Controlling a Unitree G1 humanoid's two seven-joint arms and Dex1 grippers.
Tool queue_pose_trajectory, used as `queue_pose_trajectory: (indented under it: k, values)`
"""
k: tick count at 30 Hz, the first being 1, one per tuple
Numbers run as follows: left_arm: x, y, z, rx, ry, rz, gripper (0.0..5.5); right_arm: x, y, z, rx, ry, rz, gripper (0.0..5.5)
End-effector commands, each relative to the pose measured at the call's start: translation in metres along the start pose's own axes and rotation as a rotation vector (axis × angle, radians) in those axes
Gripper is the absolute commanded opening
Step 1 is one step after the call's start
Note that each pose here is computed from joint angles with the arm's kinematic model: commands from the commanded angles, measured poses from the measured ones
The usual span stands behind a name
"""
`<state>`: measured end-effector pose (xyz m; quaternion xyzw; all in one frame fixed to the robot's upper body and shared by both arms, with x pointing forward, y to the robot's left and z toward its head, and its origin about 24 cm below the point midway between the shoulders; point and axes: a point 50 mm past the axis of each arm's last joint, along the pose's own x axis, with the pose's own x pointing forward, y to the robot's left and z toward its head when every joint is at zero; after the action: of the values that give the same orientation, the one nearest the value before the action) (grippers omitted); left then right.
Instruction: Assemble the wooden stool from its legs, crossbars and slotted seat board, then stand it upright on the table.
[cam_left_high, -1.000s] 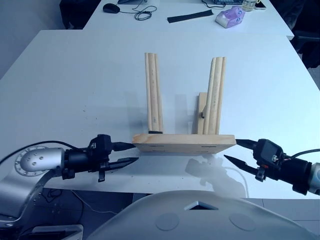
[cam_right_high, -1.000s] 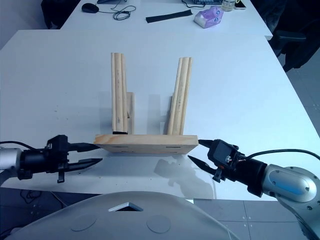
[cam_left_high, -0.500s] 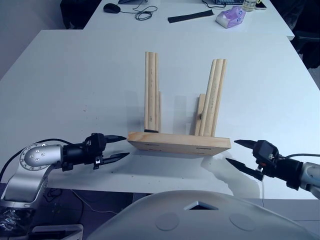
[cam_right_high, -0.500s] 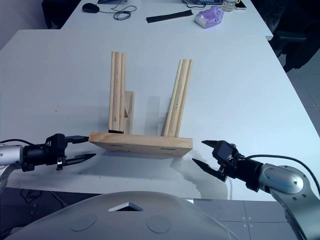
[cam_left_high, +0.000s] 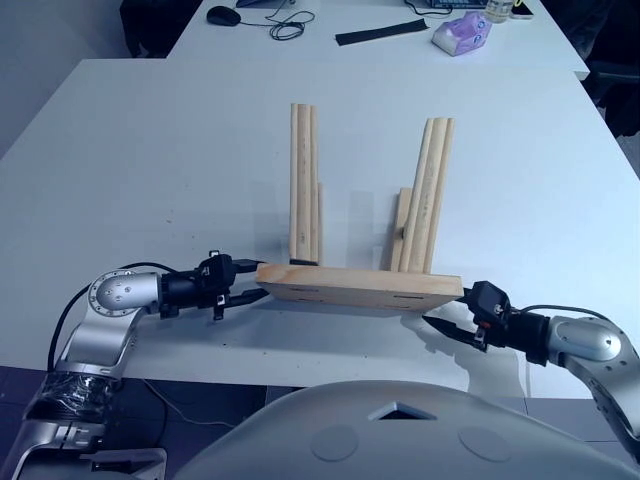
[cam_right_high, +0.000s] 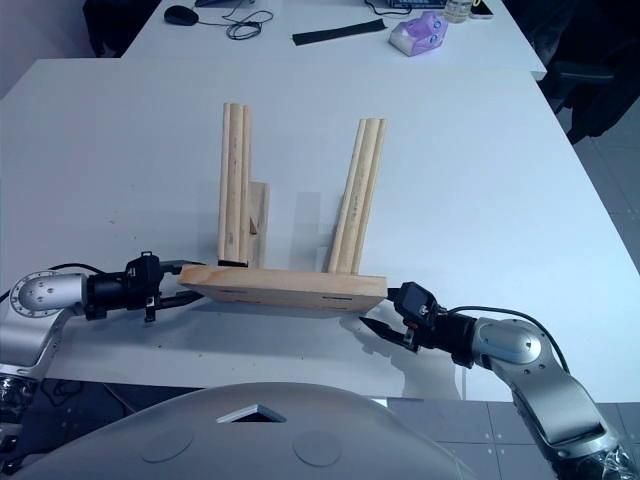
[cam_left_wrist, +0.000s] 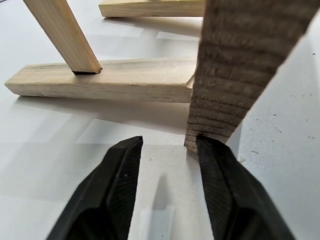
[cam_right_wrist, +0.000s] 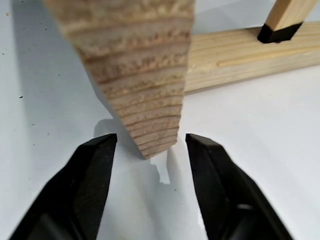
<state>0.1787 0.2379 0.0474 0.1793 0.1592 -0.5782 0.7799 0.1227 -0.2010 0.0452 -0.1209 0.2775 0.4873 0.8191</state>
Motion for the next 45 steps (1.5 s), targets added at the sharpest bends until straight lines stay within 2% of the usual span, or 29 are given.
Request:
queue_pose_trajectory:
  k: [1,9,20,25,30,33,40,45]
  values:
    - [0.011,-0.001,0.002,0.019,-0.02,-0.029,1.98,0.004,-0.005,-0.002,-0.043,0.016,0.002,2.17]
    - [0.022,-0.003,0.0,0.032,-0.024,-0.067,1.98,0.013,-0.006,-0.008,-0.069,0.03,0.03,2.17]
    - [0.019,-0.011,-0.004,-0.032,-0.01,-0.112,1.98,0.004,-0.002,-0.017,-0.054,0.058,0.031,2.17]
    - [0.009,-0.016,-0.007,-0.073,0.017,-0.169,1.98,0.001,-0.002,-0.018,-0.055,0.067,0.039,2.17]
    - [-0.001,-0.004,-0.012,-0.044,0.069,-0.142,1.98,-0.001,-0.002,-0.018,-0.055,0.066,0.031,2.17]
    - [-0.002,0.0,-0.014,0.004,0.083,-0.132,2.38,0.0,-0.002,-0.017,-0.054,0.062,0.03,2.13]
    - [0.011,-0.016,-0.01,0.024,0.022,-0.189,2.38,0.0,-0.003,-0.018,-0.063,0.066,0.041,2.13]
    - [0.017,-0.016,-0.009,0.024,0.008,-0.187,2.38,0.001,-0.003,-0.016,-0.072,0.068,0.049,2.13]
